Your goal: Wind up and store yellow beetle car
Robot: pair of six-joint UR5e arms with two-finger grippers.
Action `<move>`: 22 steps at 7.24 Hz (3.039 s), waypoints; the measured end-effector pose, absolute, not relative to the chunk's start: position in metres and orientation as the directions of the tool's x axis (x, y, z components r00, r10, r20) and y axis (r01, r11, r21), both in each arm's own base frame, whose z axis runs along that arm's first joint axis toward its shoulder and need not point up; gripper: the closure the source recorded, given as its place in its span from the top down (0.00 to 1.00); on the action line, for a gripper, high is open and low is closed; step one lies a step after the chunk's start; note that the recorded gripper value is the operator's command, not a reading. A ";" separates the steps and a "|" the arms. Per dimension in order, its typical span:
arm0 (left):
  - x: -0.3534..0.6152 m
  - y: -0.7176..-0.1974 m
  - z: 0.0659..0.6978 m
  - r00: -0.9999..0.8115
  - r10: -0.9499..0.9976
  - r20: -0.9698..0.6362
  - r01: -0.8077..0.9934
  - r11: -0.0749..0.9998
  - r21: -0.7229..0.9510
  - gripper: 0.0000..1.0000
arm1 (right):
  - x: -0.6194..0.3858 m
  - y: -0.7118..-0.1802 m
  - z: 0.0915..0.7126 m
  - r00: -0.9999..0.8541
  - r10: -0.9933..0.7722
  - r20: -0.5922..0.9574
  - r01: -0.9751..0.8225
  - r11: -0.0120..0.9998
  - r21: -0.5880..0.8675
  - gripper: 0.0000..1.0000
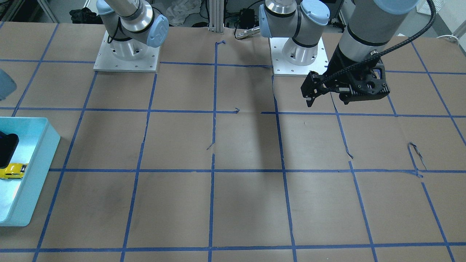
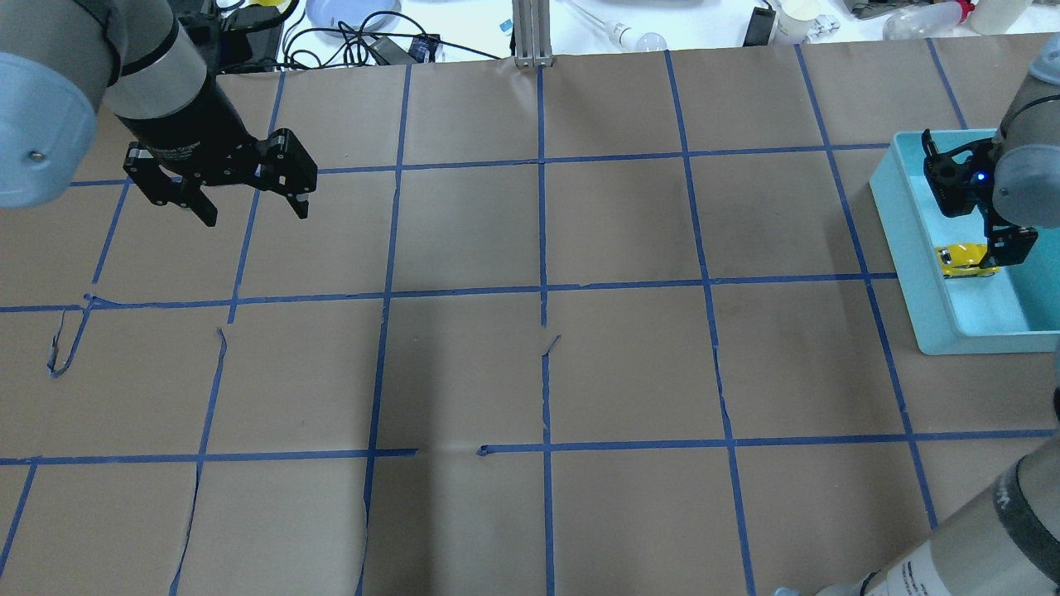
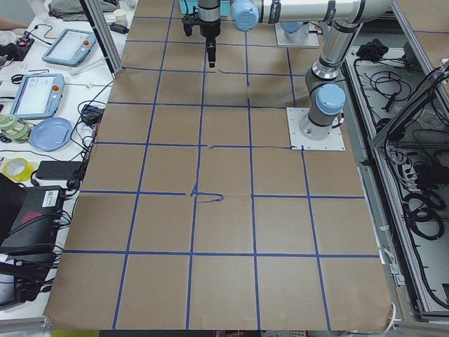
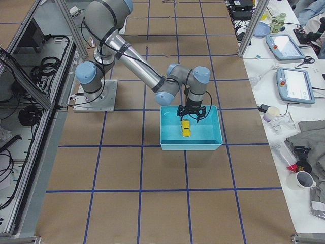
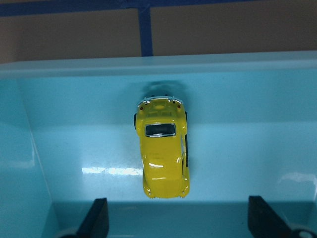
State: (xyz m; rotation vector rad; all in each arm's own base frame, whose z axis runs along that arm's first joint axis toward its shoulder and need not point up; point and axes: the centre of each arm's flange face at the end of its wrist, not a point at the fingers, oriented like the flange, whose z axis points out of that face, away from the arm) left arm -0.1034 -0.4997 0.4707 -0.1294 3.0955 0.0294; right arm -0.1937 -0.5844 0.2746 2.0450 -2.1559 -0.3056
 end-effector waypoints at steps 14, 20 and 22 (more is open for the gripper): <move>-0.103 -0.498 0.465 -0.995 -0.085 -0.043 -0.087 0.996 0.028 1.00 | 0.141 -0.499 0.507 -0.925 -0.377 0.057 -0.373 0.925 0.064 1.00; -0.105 -0.496 0.468 -0.996 -0.079 -0.032 -0.079 0.997 0.015 1.00 | 0.147 -0.519 0.520 -0.992 -0.119 0.033 -0.122 0.983 -0.134 1.00; -0.105 -0.496 0.468 -0.997 -0.075 -0.033 -0.075 0.997 0.014 1.00 | 0.146 -0.517 0.522 -0.998 -0.051 0.030 -0.055 0.988 -0.144 1.00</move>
